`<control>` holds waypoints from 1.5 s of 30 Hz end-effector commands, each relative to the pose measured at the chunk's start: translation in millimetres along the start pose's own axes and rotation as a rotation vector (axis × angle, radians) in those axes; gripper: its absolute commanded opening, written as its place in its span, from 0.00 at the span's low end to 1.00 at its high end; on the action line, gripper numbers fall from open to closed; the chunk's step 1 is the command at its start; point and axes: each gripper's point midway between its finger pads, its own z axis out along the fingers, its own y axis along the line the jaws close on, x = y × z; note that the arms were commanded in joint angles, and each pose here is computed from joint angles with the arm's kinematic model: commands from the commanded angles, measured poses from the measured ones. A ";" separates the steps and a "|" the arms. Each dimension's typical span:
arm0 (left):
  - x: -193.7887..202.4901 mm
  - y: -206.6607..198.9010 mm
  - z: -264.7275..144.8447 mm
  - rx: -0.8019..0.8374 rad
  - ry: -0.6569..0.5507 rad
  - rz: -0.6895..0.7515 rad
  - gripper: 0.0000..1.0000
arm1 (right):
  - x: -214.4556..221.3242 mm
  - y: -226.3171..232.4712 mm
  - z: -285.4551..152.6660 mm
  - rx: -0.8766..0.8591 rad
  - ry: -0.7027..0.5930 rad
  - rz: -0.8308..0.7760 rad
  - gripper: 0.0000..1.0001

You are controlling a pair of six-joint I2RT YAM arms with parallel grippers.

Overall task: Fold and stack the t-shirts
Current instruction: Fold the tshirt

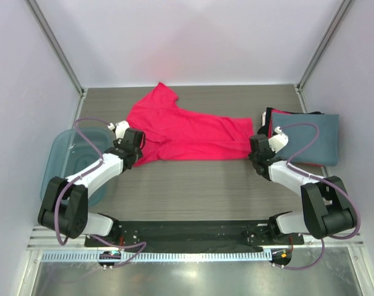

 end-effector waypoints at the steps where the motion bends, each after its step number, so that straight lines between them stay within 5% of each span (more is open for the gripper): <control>1: -22.7 -6.3 8.4 -0.014 -0.043 -0.007 0.45 | -8.0 7.4 4.7 -0.026 -0.031 0.018 0.01; 11: -3.5 -4.5 30.4 0.010 0.056 -0.042 0.43 | -6.8 8.9 5.0 -0.045 -0.015 0.027 0.01; 14: 1.6 -5.9 29.4 0.032 0.069 -0.055 0.32 | -6.4 8.5 5.5 -0.045 -0.012 0.028 0.01; 18: -4.1 0.4 24.9 0.011 0.047 -0.072 0.00 | -6.4 7.8 5.7 -0.046 -0.008 0.030 0.01; 29: -13.1 42.2 -1.1 -0.097 -0.040 -0.136 0.00 | -13.1 0.3 2.4 -0.030 -0.041 0.058 0.01; 44: 13.7 64.5 -5.6 -0.144 0.011 -0.194 0.00 | -10.7 -15.4 2.4 -0.002 -0.025 0.101 0.01; 45: 14.4 63.3 -5.4 -0.135 0.015 -0.182 0.09 | -9.9 -15.3 2.6 -0.003 -0.021 0.097 0.01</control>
